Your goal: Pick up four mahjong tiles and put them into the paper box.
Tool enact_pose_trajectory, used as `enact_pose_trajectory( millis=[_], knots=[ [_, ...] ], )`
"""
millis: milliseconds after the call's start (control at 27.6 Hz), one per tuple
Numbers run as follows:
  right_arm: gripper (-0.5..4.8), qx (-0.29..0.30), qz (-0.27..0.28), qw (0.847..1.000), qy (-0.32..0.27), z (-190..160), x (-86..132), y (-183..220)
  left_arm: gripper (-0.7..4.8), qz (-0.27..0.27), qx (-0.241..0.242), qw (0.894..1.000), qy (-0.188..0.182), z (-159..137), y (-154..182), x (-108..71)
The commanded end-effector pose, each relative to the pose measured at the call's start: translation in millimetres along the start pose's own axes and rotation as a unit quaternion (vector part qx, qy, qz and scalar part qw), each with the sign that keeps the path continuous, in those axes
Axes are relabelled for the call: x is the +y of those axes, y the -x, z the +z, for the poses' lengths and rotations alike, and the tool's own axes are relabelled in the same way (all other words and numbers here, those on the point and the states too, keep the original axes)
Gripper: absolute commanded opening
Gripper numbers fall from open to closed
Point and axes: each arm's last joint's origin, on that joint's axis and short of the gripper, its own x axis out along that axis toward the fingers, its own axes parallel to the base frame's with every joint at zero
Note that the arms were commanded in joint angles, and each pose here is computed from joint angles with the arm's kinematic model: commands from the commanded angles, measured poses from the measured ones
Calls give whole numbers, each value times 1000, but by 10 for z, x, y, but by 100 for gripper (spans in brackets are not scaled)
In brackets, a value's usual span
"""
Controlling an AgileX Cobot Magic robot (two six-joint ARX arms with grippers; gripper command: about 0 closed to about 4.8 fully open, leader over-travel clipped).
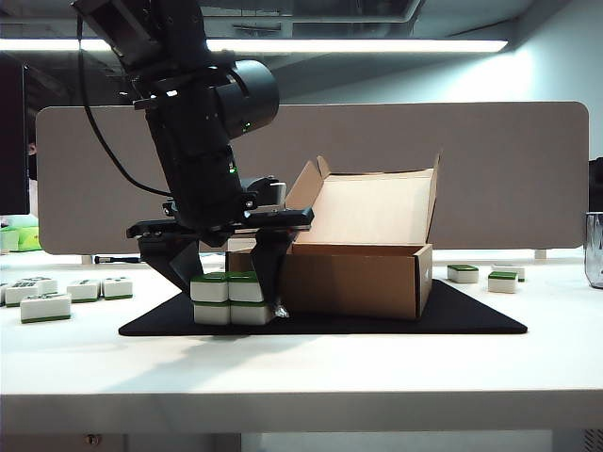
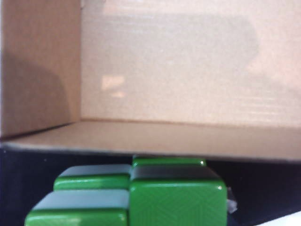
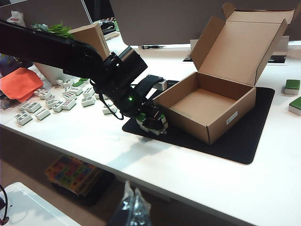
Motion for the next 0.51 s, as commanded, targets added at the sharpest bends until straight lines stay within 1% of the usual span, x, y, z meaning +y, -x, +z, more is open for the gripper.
enact_pose_trajectory(
  millis=[36,254,290,326,362,507],
  knots=[
    [-1,-10,3,1000,7,-6,19,29,331,0,-6,1000,1,14,11,-9],
    [-1,-10,2,1000,7,-6,19,29,329,-5,-10,1000,2,33,40,-15],
    [-1,-10,3,1000,7,-6,19,29,323,-7,-11,1000,2,37,57,-15],
    [-1,-10,2,1000,7,-6,19,29,284,-10,-16,1000,2,46,99,-15],
    [-1,-10,2,1000,7,-5,19,29,266,-18,-18,1000,2,51,139,-19],
    [-1,-11,1,1000,7,-5,18,29,264,-49,-32,998,3,80,304,-27]
  ],
)
